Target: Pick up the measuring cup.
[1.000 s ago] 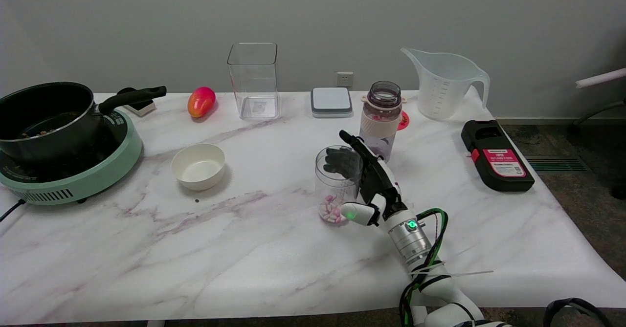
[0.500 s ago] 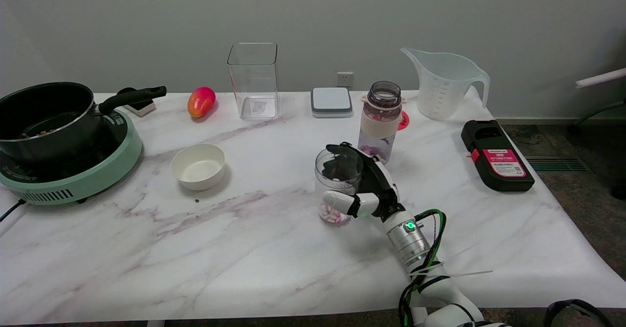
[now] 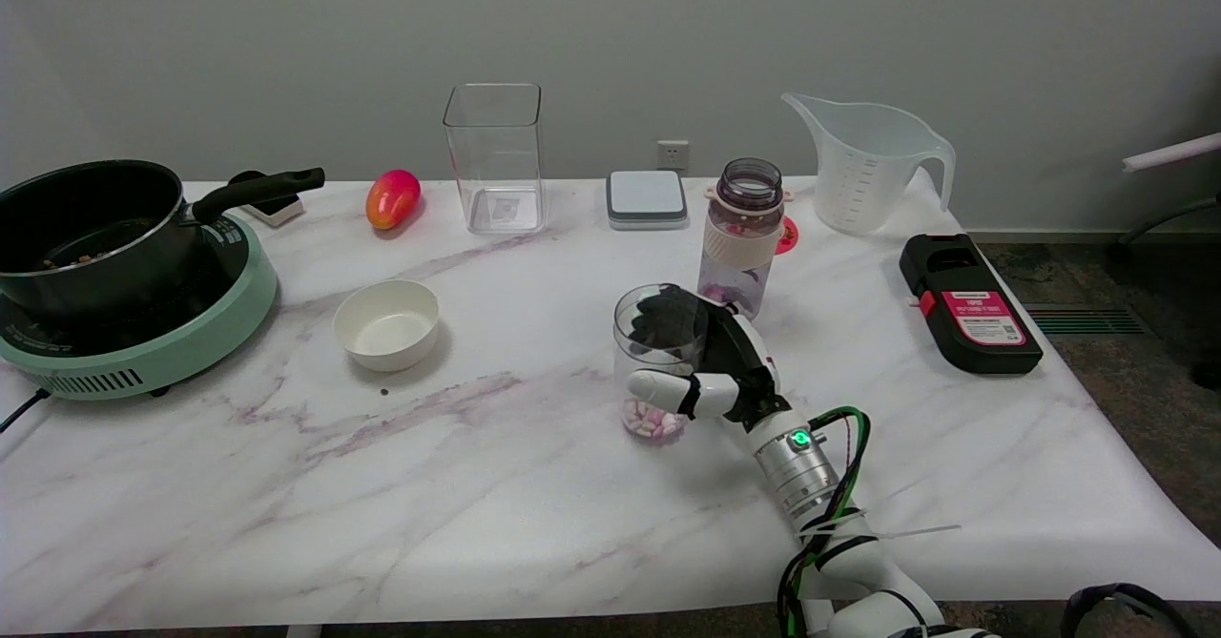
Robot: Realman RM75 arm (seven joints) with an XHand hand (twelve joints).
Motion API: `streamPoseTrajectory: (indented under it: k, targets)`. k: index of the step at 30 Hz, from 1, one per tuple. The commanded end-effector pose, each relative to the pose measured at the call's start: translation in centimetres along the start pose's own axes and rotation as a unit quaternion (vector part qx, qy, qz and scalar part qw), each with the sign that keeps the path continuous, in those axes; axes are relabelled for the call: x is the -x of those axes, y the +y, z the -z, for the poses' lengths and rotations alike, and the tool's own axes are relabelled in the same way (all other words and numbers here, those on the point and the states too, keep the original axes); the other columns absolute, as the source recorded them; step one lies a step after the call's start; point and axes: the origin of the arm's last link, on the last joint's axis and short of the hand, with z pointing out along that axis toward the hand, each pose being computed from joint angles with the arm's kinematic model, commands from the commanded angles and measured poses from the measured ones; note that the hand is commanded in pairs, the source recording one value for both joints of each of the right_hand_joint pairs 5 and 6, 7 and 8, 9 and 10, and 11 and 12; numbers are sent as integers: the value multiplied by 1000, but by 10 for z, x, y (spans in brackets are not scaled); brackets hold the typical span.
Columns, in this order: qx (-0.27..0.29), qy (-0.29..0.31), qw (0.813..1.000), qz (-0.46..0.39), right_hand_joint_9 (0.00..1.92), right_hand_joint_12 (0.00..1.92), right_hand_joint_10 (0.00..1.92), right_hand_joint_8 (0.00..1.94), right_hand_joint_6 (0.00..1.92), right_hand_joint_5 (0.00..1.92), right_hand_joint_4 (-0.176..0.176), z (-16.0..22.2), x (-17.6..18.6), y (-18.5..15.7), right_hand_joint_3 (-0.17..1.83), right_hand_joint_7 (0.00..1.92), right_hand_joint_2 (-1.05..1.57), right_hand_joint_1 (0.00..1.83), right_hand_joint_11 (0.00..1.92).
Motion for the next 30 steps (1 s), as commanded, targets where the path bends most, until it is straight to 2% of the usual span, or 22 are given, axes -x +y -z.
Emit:
streamPoseTrajectory:
  k: [1, 13, 22, 30]
  targets:
    - [-8, 2, 1000, 2, 1230, 1006, 1230, 1361, 1234, 1234, 0, -1, -4, -4, 650, 1361, 614, 1268, 1006]
    - [-47, 11, 999, 13, 1427, 1209, 1427, 1565, 1525, 1525, 0, -1, -12, -17, 421, 1565, 1092, 1235, 1209]
    - [-99, 40, 994, 34, 1479, 1254, 1479, 1614, 1618, 1618, 0, 10, -32, -37, 358, 1614, 1272, 1204, 1254]
    - [-114, 94, 988, 47, 1505, 1278, 1505, 1649, 1655, 1655, 0, 34, -49, -43, 313, 1649, 1370, 1173, 1278]
